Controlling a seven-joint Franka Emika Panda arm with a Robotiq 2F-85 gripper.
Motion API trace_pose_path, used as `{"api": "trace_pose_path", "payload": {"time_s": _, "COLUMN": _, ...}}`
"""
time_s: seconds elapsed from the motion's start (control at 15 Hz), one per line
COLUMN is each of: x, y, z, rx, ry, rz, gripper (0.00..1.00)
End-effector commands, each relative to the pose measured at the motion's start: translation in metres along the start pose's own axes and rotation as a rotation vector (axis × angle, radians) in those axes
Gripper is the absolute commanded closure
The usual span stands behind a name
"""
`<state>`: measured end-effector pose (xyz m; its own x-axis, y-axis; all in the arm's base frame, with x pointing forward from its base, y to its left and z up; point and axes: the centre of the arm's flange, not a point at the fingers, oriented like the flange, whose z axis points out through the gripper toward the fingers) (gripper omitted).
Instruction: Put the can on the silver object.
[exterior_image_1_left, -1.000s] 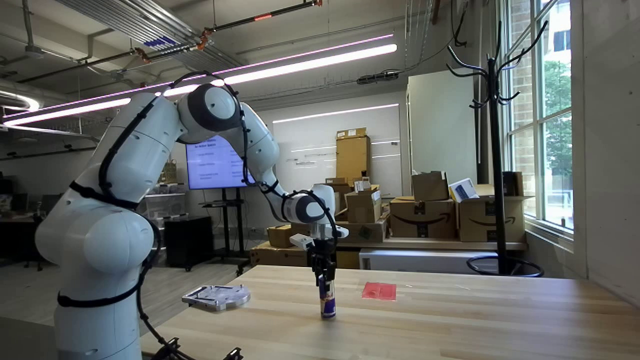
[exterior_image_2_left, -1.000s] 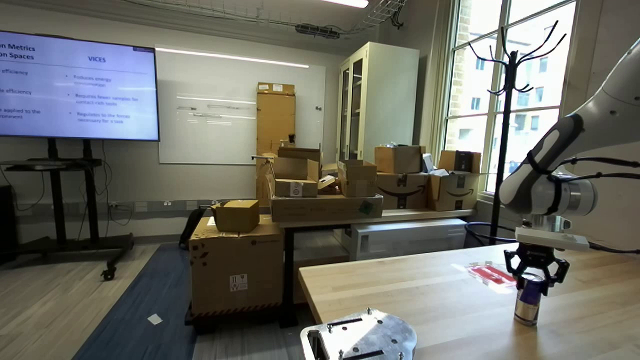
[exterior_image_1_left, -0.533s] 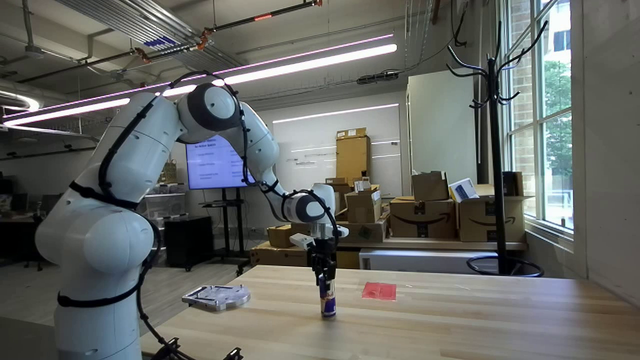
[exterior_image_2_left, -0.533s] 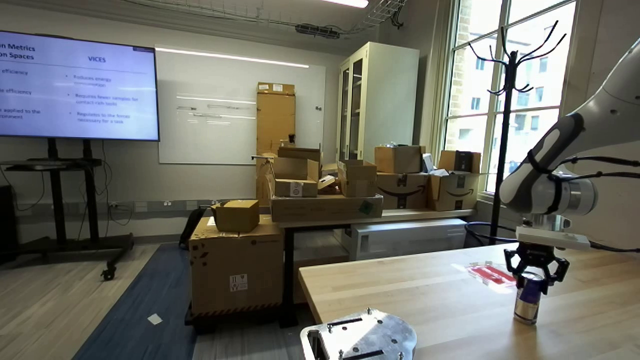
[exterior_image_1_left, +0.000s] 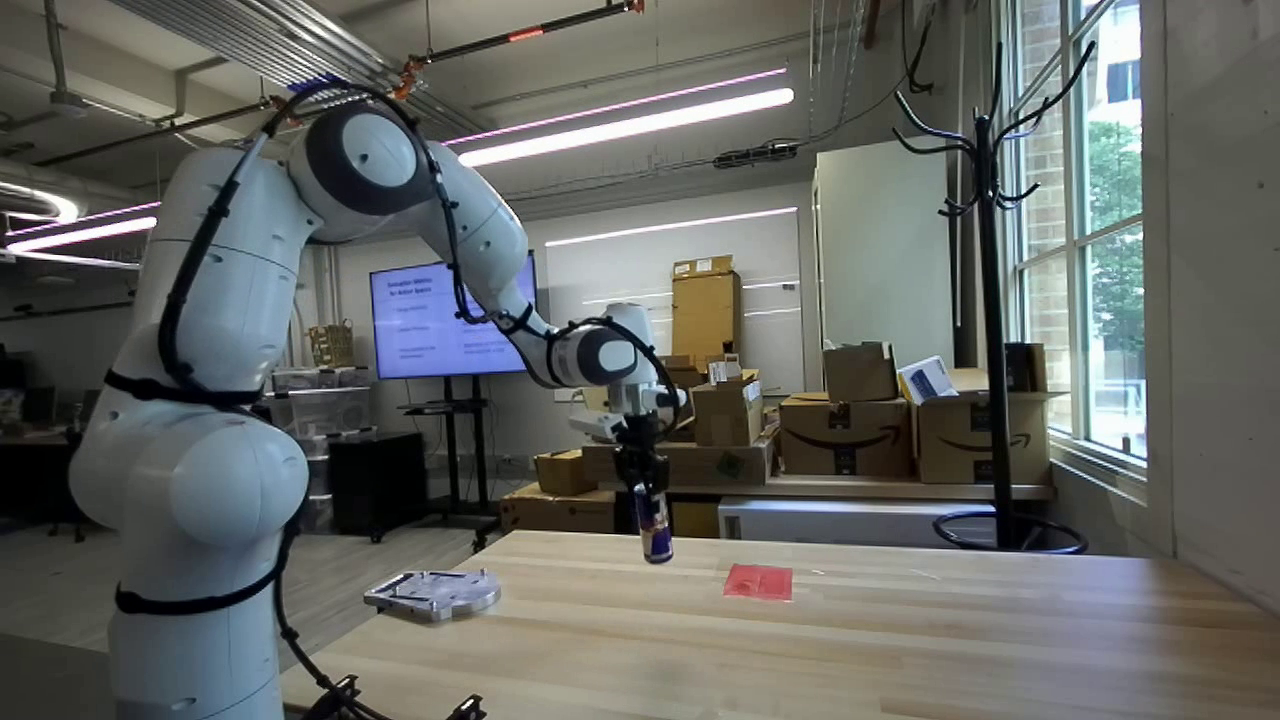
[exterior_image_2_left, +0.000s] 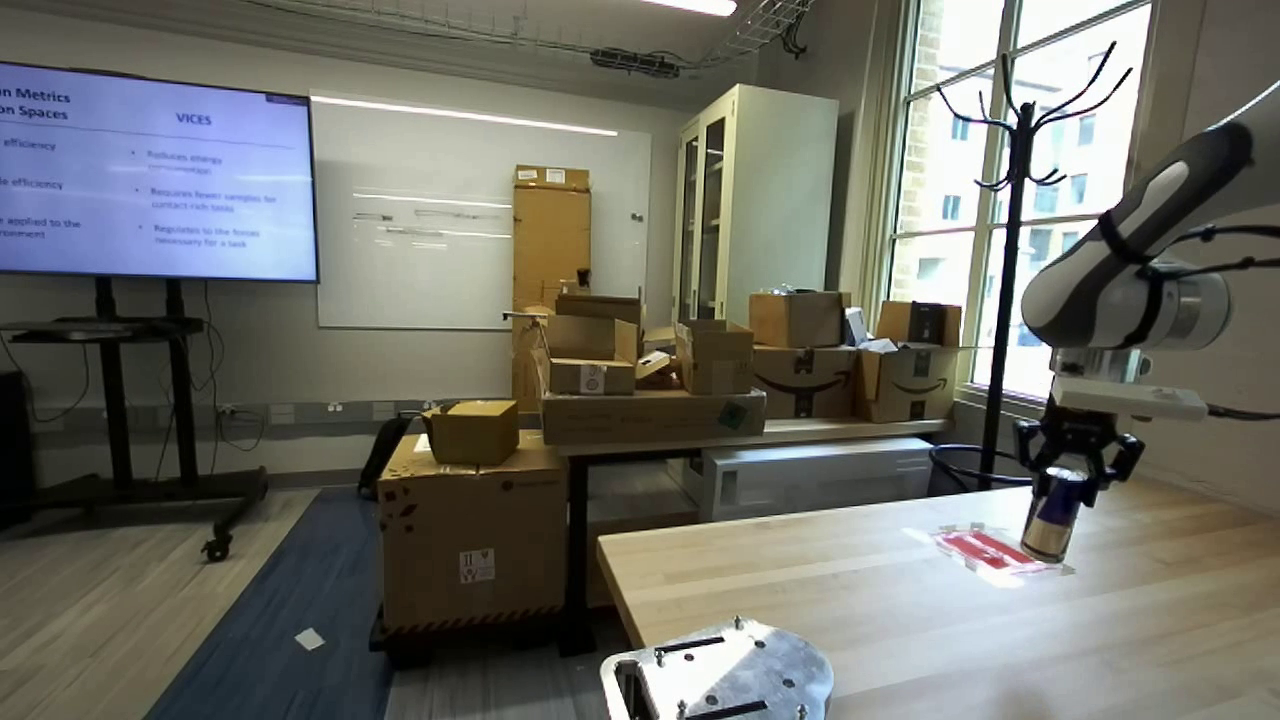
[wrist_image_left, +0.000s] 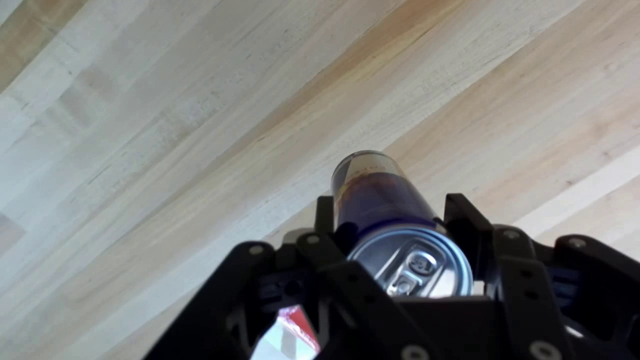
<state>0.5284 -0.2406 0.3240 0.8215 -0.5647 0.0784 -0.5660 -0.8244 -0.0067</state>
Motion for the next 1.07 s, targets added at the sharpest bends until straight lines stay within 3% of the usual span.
{"api": "trace_pose_path", "payload": {"time_s": 0.0, "x": -0.036, "y": -0.023, "z": -0.073, "rx": 0.011, "ry": 0.037, "rz": -0.116, "gripper": 0.67}}
{"api": "trace_pose_path", "payload": {"time_s": 0.47, "x": -0.101, "y": -0.128, "z": -0.137, "rx": 0.008, "ry": 0.092, "rz": -0.368, "gripper": 0.67}}
{"api": "trace_pose_path", "payload": {"time_s": 1.0, "x": -0.163, "y": -0.235, "z": -0.123, "rx": -0.023, "ry": 0.064, "rz": -0.616, "gripper": 0.67}}
